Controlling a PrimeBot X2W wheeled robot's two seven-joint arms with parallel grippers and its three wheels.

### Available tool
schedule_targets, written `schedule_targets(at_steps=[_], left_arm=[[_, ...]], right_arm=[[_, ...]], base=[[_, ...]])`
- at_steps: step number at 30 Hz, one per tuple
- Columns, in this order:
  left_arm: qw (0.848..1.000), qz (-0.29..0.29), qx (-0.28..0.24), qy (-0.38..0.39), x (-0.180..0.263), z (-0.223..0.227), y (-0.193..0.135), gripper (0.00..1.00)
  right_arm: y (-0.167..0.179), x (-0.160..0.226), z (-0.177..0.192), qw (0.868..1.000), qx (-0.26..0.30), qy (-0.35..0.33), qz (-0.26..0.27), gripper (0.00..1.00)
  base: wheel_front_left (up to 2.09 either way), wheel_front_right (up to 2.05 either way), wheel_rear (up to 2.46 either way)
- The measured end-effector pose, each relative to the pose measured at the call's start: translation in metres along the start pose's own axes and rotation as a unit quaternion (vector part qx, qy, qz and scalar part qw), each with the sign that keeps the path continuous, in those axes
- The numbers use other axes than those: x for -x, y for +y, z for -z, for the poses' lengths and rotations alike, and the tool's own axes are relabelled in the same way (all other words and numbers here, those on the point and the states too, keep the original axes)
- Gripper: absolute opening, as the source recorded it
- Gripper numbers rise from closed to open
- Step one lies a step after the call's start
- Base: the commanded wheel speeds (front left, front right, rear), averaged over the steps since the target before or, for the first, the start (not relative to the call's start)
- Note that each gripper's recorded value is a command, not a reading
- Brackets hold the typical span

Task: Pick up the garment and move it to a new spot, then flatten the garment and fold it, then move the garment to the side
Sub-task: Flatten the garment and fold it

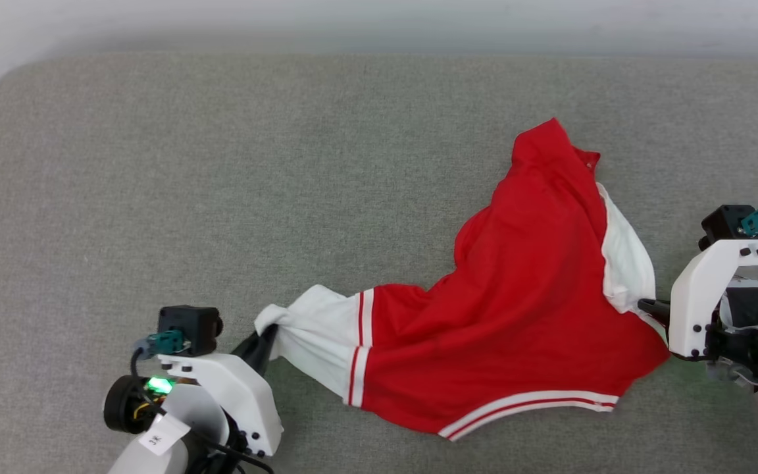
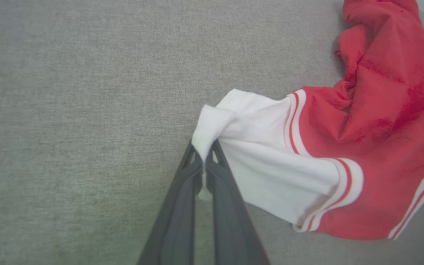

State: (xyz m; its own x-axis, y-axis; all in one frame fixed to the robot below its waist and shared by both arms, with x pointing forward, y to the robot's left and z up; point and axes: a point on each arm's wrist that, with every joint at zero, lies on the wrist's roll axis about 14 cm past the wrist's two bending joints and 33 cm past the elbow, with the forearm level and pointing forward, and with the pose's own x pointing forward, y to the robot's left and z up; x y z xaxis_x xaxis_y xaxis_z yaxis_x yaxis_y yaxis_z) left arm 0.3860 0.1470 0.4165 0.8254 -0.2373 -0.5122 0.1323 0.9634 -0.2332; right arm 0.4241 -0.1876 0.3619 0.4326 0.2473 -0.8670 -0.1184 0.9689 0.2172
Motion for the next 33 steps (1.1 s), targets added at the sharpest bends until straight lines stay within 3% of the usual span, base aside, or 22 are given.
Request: schedule_targets(at_steps=[6, 15, 20, 28, 33], left_arm=[[0.998, -0.004, -0.006, -0.069, 0.008, -0.034, 0.000, 0.00], [0.979, 0.010, -0.026, -0.203, 0.038, -0.108, -0.014, 0.00], [0.952, 0.019, -0.050, -0.301, 0.063, -0.169, -0.027, 0.00], [0.904, 0.032, -0.094, -0.415, 0.083, -0.265, -0.043, 0.00], [0.882, 0.039, -0.115, -0.456, 0.078, -0.319, -0.051, 0.00]], right_arm=[[0.008, 0.030, -0.030, 0.996, -0.003, -0.092, -0.020, 0.00], [0.024, 0.114, -0.065, 0.966, 0.011, -0.256, -0.043, 0.00], [0.030, 0.170, -0.089, 0.935, 0.044, -0.350, -0.024, 0.00], [0.049, 0.244, -0.155, 0.866, 0.108, -0.488, 0.008, 0.00], [0.047, 0.266, -0.197, 0.839, 0.125, -0.529, 0.029, 0.00]], base=[[0.00, 0.00, 0.00], [0.00, 0.00, 0.00], [0.00, 0.00, 0.00], [0.00, 0.00, 0.00], [0.00, 0.00, 0.00]])
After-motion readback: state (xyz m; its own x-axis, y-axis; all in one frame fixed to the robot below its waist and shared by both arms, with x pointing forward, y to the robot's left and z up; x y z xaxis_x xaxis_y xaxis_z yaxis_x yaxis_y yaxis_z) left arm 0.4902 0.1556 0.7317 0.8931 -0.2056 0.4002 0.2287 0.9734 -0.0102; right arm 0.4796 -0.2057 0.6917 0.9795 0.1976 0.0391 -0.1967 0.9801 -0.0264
